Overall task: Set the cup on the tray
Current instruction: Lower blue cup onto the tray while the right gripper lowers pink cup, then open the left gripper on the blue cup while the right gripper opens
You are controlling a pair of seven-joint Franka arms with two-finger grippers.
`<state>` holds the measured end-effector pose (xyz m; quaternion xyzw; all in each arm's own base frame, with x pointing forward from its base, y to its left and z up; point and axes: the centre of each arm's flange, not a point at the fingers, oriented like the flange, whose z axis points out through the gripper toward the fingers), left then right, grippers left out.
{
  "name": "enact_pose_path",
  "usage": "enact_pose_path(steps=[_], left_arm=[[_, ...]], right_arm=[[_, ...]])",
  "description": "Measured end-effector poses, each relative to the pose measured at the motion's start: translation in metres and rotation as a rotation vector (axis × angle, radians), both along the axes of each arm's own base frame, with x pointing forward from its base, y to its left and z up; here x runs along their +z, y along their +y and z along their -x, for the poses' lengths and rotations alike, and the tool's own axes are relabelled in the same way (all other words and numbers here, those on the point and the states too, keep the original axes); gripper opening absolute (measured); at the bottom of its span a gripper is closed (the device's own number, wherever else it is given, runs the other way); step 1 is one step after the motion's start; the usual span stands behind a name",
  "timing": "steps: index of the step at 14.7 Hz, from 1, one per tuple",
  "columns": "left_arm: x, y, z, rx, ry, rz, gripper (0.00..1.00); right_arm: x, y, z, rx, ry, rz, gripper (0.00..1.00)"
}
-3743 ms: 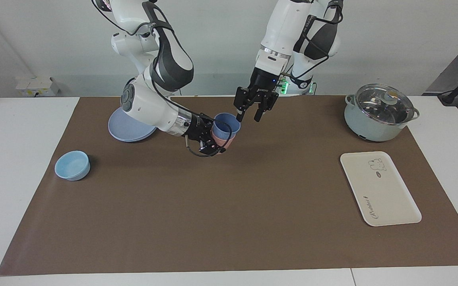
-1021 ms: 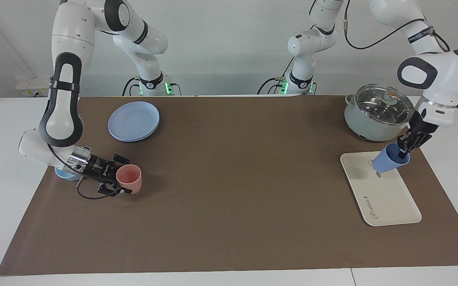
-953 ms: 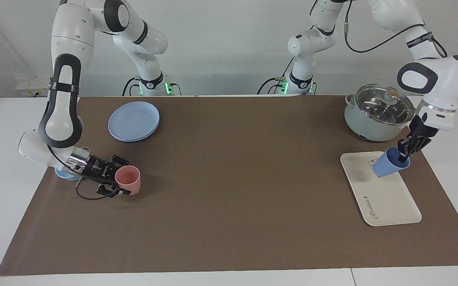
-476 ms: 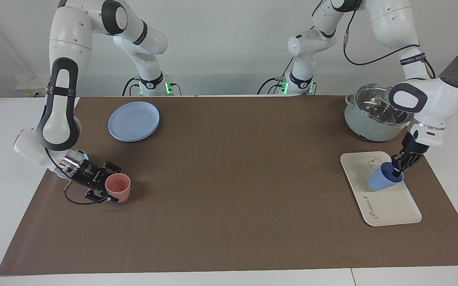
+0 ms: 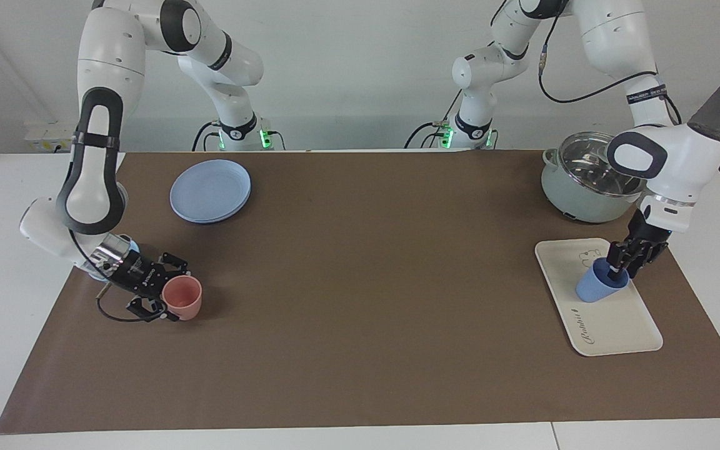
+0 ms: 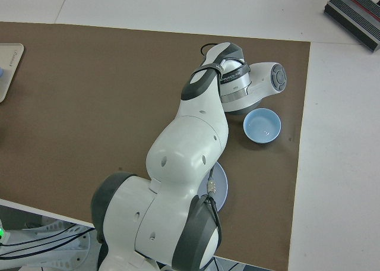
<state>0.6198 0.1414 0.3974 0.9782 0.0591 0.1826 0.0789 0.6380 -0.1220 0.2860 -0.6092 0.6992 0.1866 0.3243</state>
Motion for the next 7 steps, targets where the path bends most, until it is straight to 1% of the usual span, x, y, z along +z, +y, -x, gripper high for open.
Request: enact_pose_path(steps=[1,3,5,7], left_arm=[[0.013,-0.006,-0.003,-0.025,0.008,0.002,0.78],[0.047,-0.016,-0.004,-0.097,0.044,-0.031,0.99],[0.082,-0.032,0.000,-0.160,0.087,-0.067,1.00],[0.110,-0.058,0.007,-0.204,0.129,-0.107,1.00]], right_arm=[[0.003,-0.002,0.001,0.036,-0.003,0.043,1.00],[0.016,-0.005,0.002,0.108,-0.011,0.134,1.00],[0.030,-0.009,0.005,0.181,-0.014,0.231,1.00],[0.042,-0.011,0.006,0.227,-0.026,0.292,1.00]])
